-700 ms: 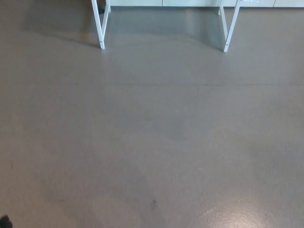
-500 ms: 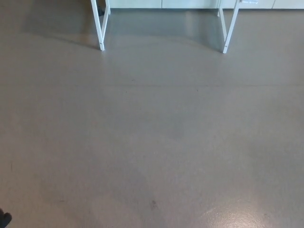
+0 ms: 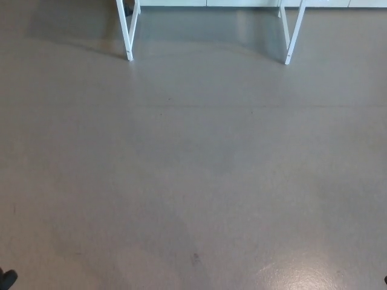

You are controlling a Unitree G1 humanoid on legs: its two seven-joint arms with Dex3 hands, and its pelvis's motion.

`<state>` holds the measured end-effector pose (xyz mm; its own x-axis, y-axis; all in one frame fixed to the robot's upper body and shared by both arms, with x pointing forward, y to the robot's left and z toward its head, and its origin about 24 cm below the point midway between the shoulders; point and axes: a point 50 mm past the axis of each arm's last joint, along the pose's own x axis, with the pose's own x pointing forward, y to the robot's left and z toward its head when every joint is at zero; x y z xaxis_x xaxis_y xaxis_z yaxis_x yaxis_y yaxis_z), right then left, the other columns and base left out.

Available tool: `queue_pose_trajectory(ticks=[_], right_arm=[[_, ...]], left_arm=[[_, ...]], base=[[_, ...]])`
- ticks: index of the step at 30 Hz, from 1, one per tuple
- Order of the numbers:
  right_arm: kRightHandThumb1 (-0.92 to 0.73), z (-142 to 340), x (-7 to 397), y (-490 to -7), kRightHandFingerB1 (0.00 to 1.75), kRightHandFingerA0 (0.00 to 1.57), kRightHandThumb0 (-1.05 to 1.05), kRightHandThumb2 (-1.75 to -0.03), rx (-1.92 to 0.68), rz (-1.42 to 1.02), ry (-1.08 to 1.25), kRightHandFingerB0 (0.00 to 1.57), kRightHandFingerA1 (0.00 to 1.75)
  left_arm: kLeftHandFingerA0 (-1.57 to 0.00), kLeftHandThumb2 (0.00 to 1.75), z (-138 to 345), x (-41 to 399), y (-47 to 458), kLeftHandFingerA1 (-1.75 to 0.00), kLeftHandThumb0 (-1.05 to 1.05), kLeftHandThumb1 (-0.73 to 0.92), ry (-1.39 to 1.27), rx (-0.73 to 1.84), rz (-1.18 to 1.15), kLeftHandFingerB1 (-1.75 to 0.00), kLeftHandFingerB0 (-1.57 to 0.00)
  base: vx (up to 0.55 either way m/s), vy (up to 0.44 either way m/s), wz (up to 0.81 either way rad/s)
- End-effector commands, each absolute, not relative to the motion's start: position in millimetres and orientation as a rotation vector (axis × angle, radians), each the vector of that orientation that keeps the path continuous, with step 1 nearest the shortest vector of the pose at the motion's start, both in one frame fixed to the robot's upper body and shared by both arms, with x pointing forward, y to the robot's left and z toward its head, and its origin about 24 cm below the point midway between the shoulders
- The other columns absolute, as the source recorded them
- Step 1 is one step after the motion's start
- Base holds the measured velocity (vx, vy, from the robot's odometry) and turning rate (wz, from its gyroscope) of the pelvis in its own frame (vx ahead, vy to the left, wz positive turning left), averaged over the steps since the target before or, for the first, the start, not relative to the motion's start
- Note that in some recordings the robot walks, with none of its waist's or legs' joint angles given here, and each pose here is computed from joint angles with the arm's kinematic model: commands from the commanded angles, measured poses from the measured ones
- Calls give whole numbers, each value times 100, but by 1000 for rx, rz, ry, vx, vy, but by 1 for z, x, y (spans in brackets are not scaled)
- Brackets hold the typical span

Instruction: The robot walk towards a table in front and uses its left hand to pick up the pot from the base and pour water to the cup on the right hand side

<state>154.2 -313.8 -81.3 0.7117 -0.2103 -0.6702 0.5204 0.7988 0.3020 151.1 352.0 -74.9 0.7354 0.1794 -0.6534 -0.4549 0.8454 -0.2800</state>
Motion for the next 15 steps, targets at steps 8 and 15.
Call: queue_pose_trajectory(ticks=[8, 15], right_arm=[[-48, -93, 92, -320, 46, 22, -8, -91, 517, -440, 764, 6, 53], [-44, -100, 92, -318, 48, 34, -12, -88, 454, -476, 761, 12, 58]], left_arm=[[-19, 67, -89, 97, 352, -40, -8, 86, 754, -449, 349, -32, -8], [-25, 95, -88, 90, 353, -55, -4, 54, 758, -406, 355, -46, -6]], base=[[-71, 6, 7], [135, 317, -22]])
